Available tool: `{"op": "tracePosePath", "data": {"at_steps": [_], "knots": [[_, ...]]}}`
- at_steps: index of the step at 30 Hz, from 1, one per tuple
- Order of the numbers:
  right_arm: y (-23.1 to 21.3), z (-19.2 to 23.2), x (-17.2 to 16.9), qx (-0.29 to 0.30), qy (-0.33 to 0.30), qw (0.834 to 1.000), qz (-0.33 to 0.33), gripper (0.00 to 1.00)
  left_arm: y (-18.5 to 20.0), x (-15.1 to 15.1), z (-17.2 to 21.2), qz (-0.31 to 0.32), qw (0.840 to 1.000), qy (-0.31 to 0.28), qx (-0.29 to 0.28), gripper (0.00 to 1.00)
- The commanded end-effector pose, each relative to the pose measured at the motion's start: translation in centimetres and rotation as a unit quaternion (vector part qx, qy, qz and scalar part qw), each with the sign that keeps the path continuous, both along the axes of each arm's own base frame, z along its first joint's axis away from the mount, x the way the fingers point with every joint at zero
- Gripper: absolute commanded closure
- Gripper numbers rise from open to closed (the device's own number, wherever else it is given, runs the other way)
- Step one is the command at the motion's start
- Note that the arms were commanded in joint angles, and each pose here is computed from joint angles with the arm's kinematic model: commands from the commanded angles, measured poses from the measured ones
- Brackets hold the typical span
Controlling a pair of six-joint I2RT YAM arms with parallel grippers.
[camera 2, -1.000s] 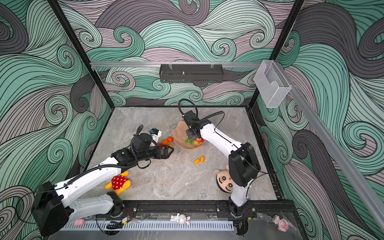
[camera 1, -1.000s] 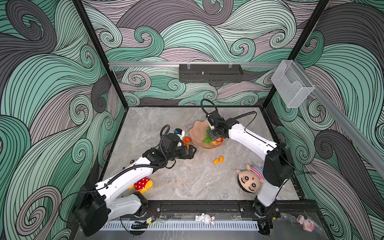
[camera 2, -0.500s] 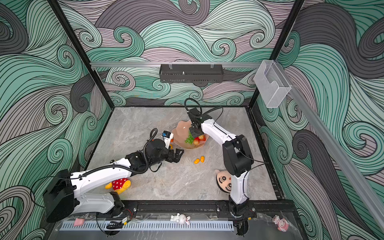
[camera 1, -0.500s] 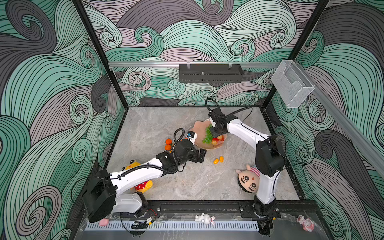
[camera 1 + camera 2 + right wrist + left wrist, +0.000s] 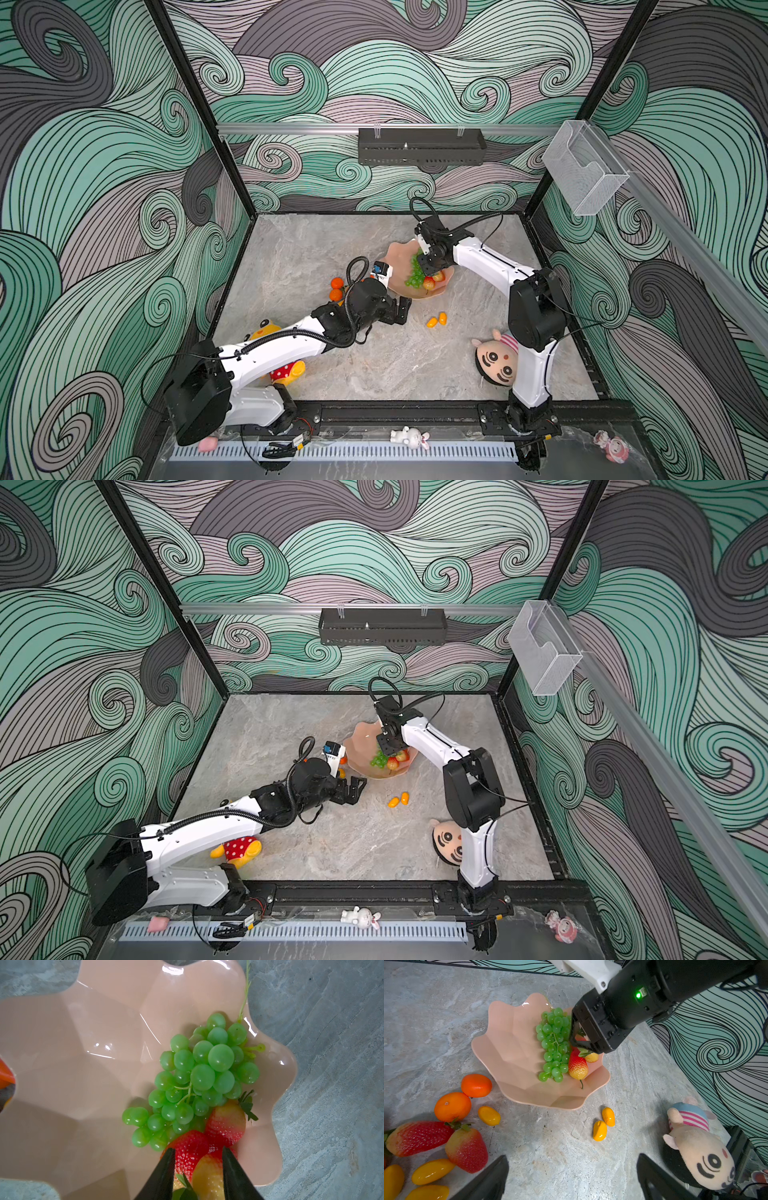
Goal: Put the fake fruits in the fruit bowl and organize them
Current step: 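Lower the strawberry into the bowl and open the right gripper, then move the right gripper back over the fruit pile while the left arm withdraws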
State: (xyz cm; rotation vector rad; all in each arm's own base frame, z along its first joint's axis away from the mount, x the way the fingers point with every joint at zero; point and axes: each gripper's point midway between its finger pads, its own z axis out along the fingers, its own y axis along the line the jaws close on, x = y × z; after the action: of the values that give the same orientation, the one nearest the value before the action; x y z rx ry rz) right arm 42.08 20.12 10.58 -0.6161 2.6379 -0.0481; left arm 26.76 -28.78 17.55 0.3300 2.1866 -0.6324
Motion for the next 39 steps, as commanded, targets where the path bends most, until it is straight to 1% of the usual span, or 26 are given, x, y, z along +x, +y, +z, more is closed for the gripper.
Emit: {"op": "tracePosePath", "data": {"at_steps": [1, 4, 12, 16, 18, 23, 26, 30, 35, 39], "knots": [[0.4, 3.9, -0.5, 0.037, -0.028, 0.999, -0.002, 0.56, 1.1, -0.4, 1.1, 0.017, 1.0, -0.008, -0.004, 0.01], [0.5, 5.1, -1.3, 0.058, -0.036, 0.998, -0.005, 0.53, 2.2, -0.8, 1.2, 0.029, 1.0, -0.007, -0.003, 0.01], [1.4, 6.8, -4.7, 0.103, -0.046, 0.994, 0.0, 0.51, 6.0, -2.4, 1.7, 0.071, 0.997, -0.006, -0.009, 0.01], [3.0, 6.9, -7.2, 0.111, -0.045, 0.992, 0.026, 0.51, 8.5, -3.7, 1.5, 0.094, 0.996, 0.004, -0.003, 0.01], [4.1, 6.9, -8.5, 0.11, -0.045, 0.992, 0.042, 0.51, 10.1, -4.2, 1.2, 0.117, 0.993, 0.006, 0.0, 0.01], [6.9, 6.3, -11.7, 0.116, -0.04, 0.99, 0.071, 0.51, 13.4, -5.3, 1.3, 0.153, 0.988, -0.008, -0.008, 0.01], [8.7, 5.8, -13.0, 0.121, -0.037, 0.988, 0.088, 0.51, 14.8, -5.4, 1.5, 0.173, 0.985, -0.004, -0.012, 0.01], [10.6, 5.0, -14.2, 0.113, -0.027, 0.987, 0.111, 0.51, 15.6, -5.2, 1.3, 0.186, 0.982, 0.013, -0.019, 0.01], [12.3, 4.1, -14.8, 0.102, -0.021, 0.986, 0.129, 0.51, 16.3, -4.5, 0.9, 0.2, 0.978, 0.036, -0.038, 0.01], [13.3, 3.0, -15.3, 0.085, -0.009, 0.986, 0.144, 0.51, 17.5, -3.9, 0.4, 0.222, 0.972, 0.056, -0.06, 0.01]]}}
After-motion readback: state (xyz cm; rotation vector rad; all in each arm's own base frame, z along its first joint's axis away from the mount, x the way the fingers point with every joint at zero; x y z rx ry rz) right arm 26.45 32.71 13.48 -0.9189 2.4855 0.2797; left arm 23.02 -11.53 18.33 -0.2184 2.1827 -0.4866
